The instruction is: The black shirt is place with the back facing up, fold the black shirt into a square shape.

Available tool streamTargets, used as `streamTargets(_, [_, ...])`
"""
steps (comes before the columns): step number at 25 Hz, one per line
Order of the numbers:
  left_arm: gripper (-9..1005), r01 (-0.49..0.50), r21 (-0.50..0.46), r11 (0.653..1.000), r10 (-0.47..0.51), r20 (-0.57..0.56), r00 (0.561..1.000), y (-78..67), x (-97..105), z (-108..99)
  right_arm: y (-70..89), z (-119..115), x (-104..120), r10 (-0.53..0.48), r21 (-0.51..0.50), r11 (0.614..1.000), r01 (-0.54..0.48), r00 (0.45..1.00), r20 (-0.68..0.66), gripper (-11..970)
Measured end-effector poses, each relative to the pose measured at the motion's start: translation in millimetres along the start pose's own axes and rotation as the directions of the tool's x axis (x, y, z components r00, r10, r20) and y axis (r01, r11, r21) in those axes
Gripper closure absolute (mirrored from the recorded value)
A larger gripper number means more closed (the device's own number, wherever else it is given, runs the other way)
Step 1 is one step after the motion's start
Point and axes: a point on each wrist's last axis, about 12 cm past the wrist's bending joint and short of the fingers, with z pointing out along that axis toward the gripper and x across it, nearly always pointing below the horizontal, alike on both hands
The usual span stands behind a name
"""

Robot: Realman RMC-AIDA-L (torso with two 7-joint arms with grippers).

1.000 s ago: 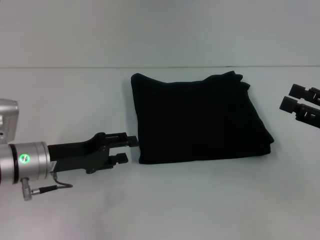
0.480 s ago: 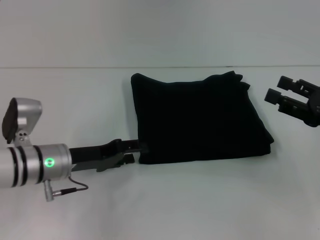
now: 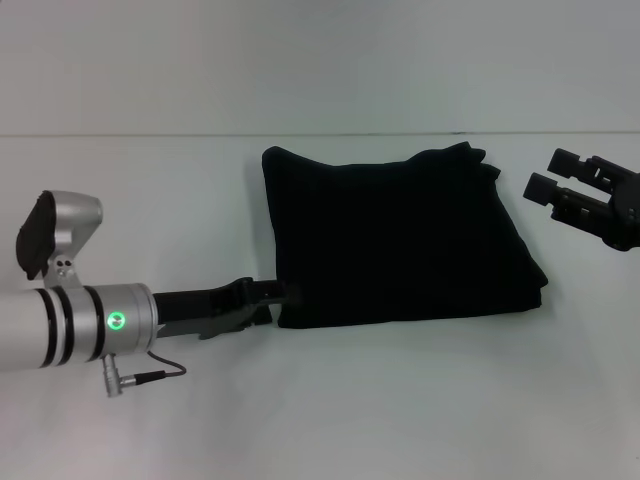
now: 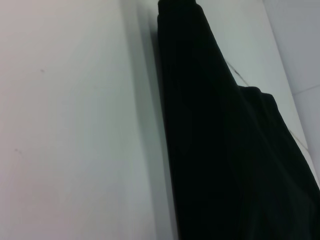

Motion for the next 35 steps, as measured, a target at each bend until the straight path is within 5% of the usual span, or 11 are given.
streamTargets(9, [351,-0.015,-0.014,1.0,0.015,-0.033,0.999,-9.8,0,12,0.1,1,-1,0.017,-0.002,1.0,-0.017,1.0,0.004,200])
streamTargets(21, [809,-0.011,0.001,1.0,0.011,-0.039,0.999,-11.9,0,12,-1.4,-2,-1,0.04,0.005,0.999,-0.04,0.999,0.003,200])
streamTargets(25, [892,-0.026,0.016,1.0,0.026,-0.053,0.998,-12.8,0,9,-1.6,-2,-2,0.041,0.006,0.999,-0.041,0.999,0.002,200])
streamTargets(35, [973,0.052,0.049,0.997,-0.054,0.025,0.998,21.1,6,-47,-2.0,-4,0,0.053,0.016,0.998,-0.053,0.999,0.001,200])
